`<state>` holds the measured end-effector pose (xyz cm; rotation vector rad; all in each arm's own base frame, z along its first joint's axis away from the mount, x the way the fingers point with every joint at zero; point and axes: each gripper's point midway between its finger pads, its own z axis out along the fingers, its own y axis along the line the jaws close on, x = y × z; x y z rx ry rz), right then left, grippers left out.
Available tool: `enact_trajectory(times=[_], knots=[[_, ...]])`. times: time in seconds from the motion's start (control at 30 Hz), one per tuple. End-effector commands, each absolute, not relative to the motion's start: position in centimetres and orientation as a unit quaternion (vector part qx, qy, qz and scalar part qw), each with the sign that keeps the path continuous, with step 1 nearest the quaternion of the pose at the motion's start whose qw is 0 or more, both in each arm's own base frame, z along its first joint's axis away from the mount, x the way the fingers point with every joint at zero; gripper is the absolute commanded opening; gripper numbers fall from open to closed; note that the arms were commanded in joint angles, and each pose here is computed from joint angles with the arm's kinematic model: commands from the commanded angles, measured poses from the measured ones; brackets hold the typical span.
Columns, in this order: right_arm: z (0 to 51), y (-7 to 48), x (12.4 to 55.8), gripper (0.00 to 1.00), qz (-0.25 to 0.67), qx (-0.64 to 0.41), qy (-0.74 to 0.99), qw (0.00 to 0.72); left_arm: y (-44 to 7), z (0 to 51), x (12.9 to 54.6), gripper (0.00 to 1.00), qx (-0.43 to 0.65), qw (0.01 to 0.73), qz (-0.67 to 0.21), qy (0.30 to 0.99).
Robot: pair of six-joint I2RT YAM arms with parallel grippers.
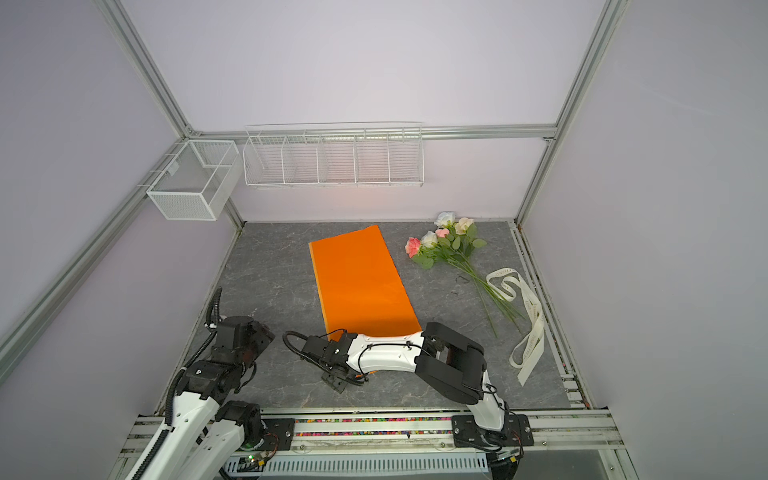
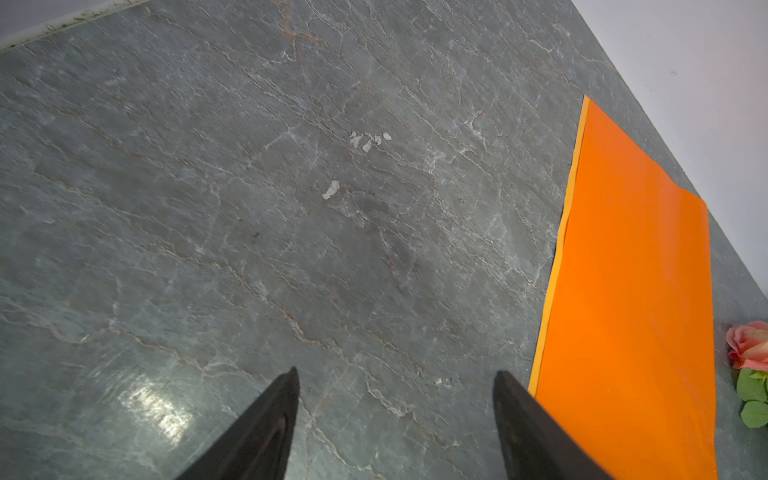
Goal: Tie the bouquet of fake flowers
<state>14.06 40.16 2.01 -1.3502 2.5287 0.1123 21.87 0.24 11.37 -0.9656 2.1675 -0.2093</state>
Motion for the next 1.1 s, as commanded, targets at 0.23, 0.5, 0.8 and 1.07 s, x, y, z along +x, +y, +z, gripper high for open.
enact_trajectory(times=[0.23, 0.5, 0.8, 1.07], knots=[[0.9, 38.4, 14.2, 0.35, 0.03, -0.447, 0.886, 0.119, 0.3, 12.3, 22.3, 0.74, -0.376, 0.383, -0.087, 0.84], [0.9, 38.2, 14.5, 0.15, 0.051, -0.434, 0.893, 0.111, -0.6, 12.1, 22.7, 0.74, -0.364, 0.375, -0.106, 0.846], [4.5, 39.3, 14.3, 0.42, 0.08, -0.44, 0.885, 0.128, -1.3, 12.0, 23.3, 0.75, -0.352, 0.365, -0.115, 0.854], [3.5, 38.3, 13.9, 0.66, 0.015, -0.443, 0.891, 0.098, -0.9, 12.0, 23.1, 0.76, -0.355, 0.367, -0.104, 0.854]])
